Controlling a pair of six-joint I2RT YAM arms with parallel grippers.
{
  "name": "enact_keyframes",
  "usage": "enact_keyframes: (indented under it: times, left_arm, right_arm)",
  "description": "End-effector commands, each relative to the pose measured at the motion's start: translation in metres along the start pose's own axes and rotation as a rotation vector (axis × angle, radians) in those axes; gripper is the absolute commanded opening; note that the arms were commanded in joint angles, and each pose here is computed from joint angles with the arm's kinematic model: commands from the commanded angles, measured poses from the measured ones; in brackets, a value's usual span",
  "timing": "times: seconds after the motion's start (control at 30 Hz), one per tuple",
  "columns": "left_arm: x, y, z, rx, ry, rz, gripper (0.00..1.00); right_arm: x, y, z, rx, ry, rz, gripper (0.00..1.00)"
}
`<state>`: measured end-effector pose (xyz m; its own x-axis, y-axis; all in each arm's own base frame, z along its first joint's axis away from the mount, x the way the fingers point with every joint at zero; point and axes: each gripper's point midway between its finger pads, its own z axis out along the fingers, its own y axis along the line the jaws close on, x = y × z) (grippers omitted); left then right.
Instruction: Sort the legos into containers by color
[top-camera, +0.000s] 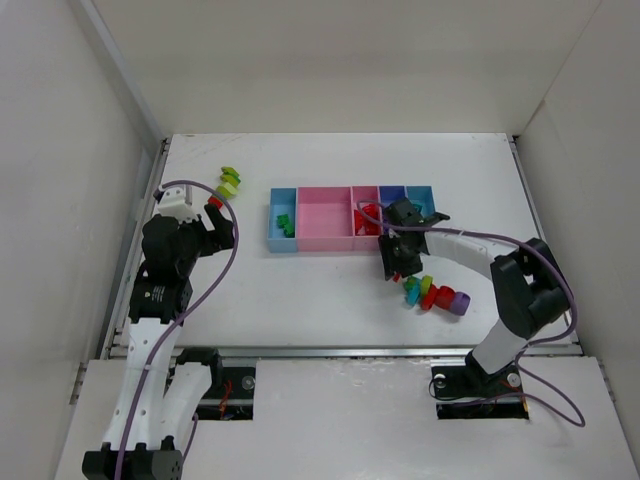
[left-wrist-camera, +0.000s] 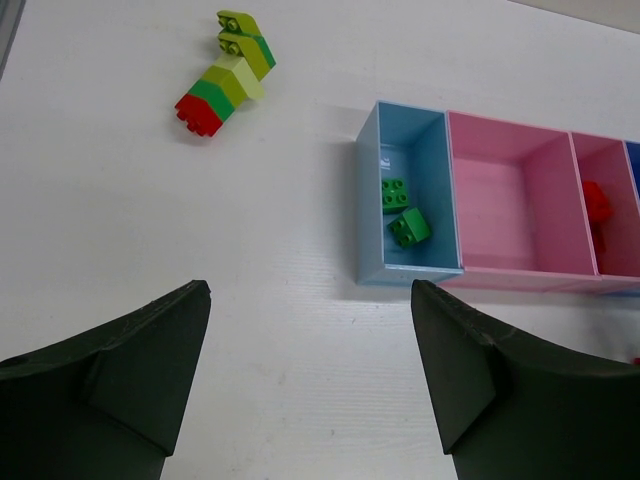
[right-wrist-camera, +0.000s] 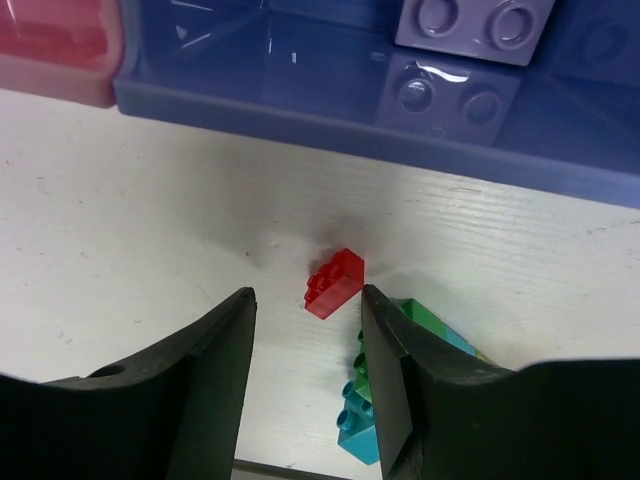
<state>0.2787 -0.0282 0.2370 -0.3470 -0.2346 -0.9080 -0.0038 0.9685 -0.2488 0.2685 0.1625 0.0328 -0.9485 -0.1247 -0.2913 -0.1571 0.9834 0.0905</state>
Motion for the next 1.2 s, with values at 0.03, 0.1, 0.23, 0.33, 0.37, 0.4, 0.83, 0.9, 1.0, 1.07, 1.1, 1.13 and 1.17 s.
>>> enact_keyframes:
  times: [0.03,0.1,0.23,0.33,0.37,0.4,0.83,0.9,1.0,1.07,1.1,1.13,1.17]
  left_arm:
    - [-0.014,-0.004,-0.003,0.019,-0.062,-0.01,0.79]
    - [-0.014,-0.004,-0.003,0.019,-0.062,-0.01,0.79]
    - [-0.014,-0.004,-0.003,0.019,-0.062,-0.01,0.79]
    - [-0.014,-0.004,-0.003,0.019,-0.062,-0.01,0.79]
    - [-0.014,-0.004,-0.003,0.019,-0.062,-0.01,0.79]
    - [-0.016,-0.004,-0.005,0.021,-0.071,-0.01,0.79]
    - [-0.013,-0.001,-0.004,0.011,-0.065,-0.013,0.79]
    - [-0.013,-0.001,-0.004,0.011,-0.065,-0.013,0.79]
    - [-0.015,-0.002,-0.004,0.013,-0.073,-0.022,0.79]
    - [-0.015,-0.003,-0.004,0.022,-0.071,-0.021,0.79]
    - [-0.015,-0.003,-0.004,0.022,-0.071,-0.021,0.79]
    - [-0.015,-0.003,-0.004,0.022,-0.071,-0.021,0.79]
    - [-0.015,-0.003,-0.004,0.022,-0.071,-0.021,0.79]
  right_arm:
    - [0.011,0.001,0.011,0.009,0.035,0.021,0.52]
    - [0.01,0.002,0.014,0.004,0.023,0.03,0.52]
    - [0.005,-0.002,0.018,0.023,0.014,0.039,0.52]
    - [-0.003,-0.001,0.02,0.029,0.006,0.028,0.49]
    - [-0.003,-0.001,0.02,0.029,0.006,0.028,0.47]
    - [-0.005,-0.001,0.022,0.03,0.007,0.028,0.43]
    - [-0.039,0.05,-0.017,-0.109,-0.125,-0.18,0.0]
    - [-0.06,0.081,-0.043,-0.164,-0.224,-0.275,0.0]
    - [-0.101,0.093,-0.071,-0.175,-0.375,-0.244,0.0]
    - [-0.125,0.083,-0.078,-0.148,-0.427,-0.173,0.0]
    - [-0.144,0.076,-0.085,-0.142,-0.458,-0.141,0.0]
    - [-0.151,0.073,-0.073,-0.128,-0.442,-0.131,0.0]
    - [-0.156,0.07,-0.069,-0.117,-0.429,-0.122,0.0]
